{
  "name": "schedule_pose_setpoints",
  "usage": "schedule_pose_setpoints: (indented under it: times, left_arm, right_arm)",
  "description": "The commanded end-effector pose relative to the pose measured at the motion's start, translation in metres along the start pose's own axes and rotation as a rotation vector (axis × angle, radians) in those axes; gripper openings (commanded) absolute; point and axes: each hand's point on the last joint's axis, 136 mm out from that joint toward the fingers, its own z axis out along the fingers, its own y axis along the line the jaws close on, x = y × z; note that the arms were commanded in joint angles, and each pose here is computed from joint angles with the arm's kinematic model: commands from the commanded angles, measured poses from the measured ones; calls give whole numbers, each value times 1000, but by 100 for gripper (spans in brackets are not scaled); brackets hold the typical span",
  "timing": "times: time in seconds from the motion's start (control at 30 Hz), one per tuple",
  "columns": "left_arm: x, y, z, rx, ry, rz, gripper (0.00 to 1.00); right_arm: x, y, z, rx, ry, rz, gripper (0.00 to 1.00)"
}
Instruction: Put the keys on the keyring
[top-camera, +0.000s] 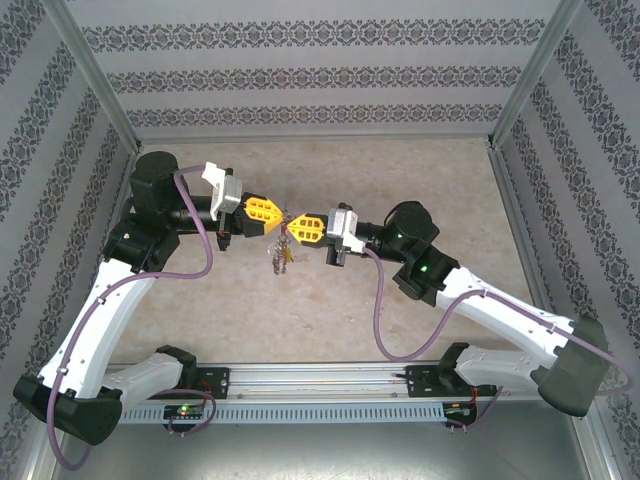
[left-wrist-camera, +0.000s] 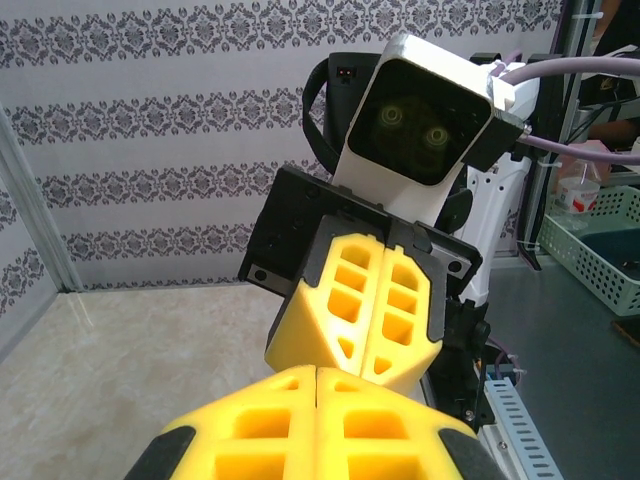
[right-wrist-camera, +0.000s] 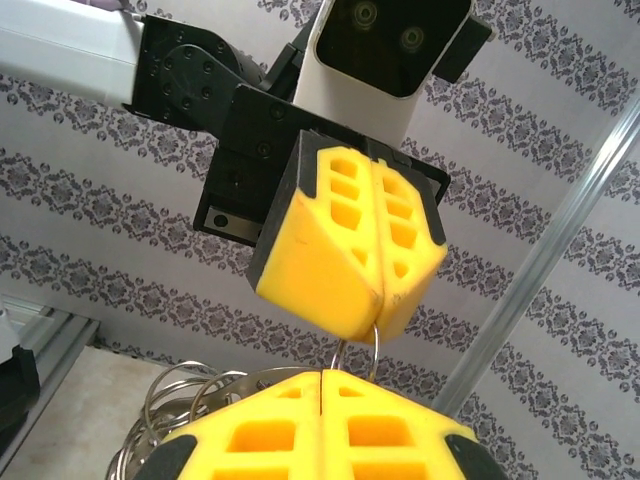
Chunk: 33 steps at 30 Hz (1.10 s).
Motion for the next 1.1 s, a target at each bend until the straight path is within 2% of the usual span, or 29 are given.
schedule_pose_setpoints:
  times: [0.0,0.2,0.33,0.6,0.7,0.87,0.97,1.07]
  left_arm:
    - [-20,-3,-4,3,-45,101,0]
    - [-18,0,-3,-9,-41,97,0]
    - [-16,3,-3,-18,-36,90,0]
    - [-13,8,-2,-34,-25,86,0]
    - [-14,9,-2,-37,-33,85,0]
    - [-17,7,-2,-32,-47,83,0]
    - [-16,5,-2,-30,-51,80,0]
    - [-17,4,-2,-29,-53,82,0]
  right_arm:
    - [14,9,-2,-13,38,13,5]
    - [5,6,-4,8,5,16,23]
    - [-1,3,-9,39,-5,31,28]
    - [-28,-11,-27,103,-58,54,27]
    - [-29,-15,-26,103,-45,69,23]
    - [-28,-23,-21,119,-39,91,23]
    - [-32,-28,-18,122,-47,102,24]
    - [-36,-27,-16,105,-62,106,32]
